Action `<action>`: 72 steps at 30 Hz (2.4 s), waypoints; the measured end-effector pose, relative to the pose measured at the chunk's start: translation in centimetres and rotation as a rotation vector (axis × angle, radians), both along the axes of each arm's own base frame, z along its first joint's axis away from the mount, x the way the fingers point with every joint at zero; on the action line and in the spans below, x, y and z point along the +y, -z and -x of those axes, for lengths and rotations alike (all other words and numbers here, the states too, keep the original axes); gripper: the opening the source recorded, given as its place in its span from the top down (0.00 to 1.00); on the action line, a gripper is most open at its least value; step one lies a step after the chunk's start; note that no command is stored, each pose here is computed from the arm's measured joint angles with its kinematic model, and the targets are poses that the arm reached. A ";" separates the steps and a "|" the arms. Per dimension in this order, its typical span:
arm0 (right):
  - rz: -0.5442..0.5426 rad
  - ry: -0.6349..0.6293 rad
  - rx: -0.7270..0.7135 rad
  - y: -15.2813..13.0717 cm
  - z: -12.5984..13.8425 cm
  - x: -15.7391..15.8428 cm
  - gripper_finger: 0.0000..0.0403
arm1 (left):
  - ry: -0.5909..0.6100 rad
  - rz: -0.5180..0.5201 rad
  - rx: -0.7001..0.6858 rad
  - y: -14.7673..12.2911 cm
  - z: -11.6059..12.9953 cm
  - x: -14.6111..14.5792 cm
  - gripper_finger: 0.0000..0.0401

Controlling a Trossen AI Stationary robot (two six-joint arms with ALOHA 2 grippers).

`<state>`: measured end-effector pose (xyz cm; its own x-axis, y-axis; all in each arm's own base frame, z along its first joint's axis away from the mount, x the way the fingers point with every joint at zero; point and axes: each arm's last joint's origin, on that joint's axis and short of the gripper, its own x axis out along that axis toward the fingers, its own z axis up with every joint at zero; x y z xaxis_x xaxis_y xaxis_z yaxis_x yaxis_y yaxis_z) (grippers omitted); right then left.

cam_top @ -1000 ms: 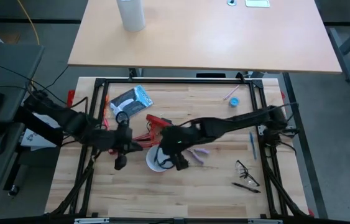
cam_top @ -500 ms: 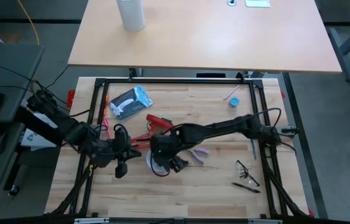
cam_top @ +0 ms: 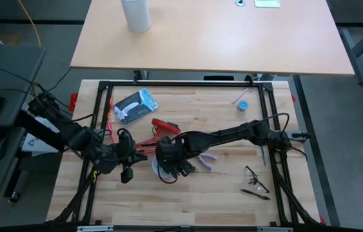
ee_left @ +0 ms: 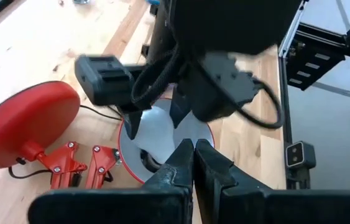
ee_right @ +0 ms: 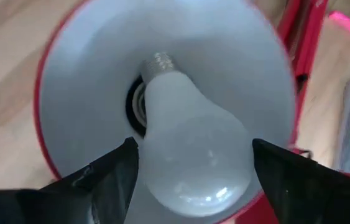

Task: Screw lightbulb
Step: Insert the lightbulb into the red desk lamp

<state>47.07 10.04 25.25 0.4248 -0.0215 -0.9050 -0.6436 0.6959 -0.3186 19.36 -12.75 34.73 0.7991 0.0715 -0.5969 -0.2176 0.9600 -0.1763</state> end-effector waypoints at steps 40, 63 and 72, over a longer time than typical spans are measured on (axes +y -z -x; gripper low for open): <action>0.126 0.121 -0.016 -5.4 2.9 2.3 0.34 | -0.094 -0.034 0.088 2.7 -3.1 -0.4 0.69; 0.164 0.097 -0.013 -5.4 3.1 2.6 0.34 | -0.237 -0.062 0.040 8.5 -8.0 -4.3 0.98; 0.163 0.097 -0.013 -5.4 3.1 2.6 0.34 | -0.167 -0.028 0.048 7.9 -7.7 -4.5 0.66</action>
<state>43.95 12.63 30.67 0.4256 -0.2091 -0.8804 -0.5711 0.6927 -0.4405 27.09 -17.30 26.87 0.7451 0.2178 -0.6304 -0.3821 0.9141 -0.1358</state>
